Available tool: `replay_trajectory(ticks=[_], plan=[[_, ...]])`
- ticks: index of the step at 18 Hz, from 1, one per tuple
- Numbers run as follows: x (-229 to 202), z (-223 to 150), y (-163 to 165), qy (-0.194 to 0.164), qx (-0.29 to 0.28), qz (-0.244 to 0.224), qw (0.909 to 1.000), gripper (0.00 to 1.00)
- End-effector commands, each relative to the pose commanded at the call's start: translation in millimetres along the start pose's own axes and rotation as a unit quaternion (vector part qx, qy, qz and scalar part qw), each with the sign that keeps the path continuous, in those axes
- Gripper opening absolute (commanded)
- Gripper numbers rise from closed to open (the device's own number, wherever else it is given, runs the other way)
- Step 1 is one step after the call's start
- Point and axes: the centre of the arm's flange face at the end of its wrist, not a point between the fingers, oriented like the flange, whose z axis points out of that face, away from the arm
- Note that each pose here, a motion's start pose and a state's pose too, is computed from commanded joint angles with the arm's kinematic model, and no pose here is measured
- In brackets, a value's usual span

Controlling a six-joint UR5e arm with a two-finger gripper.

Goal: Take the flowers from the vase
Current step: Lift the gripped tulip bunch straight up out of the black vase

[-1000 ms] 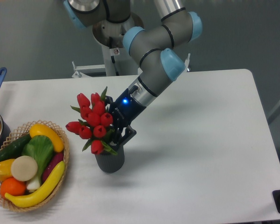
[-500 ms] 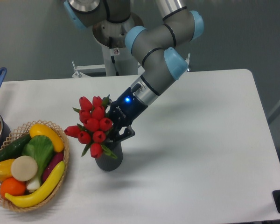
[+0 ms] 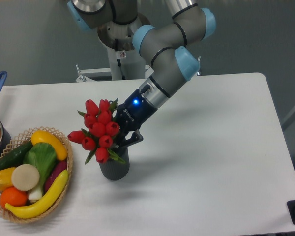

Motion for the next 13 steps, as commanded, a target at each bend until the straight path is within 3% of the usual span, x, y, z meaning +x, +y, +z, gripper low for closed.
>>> replay_trajectory(ticks=[13], plan=[[16.5,-47.0,-77.6,-0.036,0.040,-0.041,0.9977,0.47]])
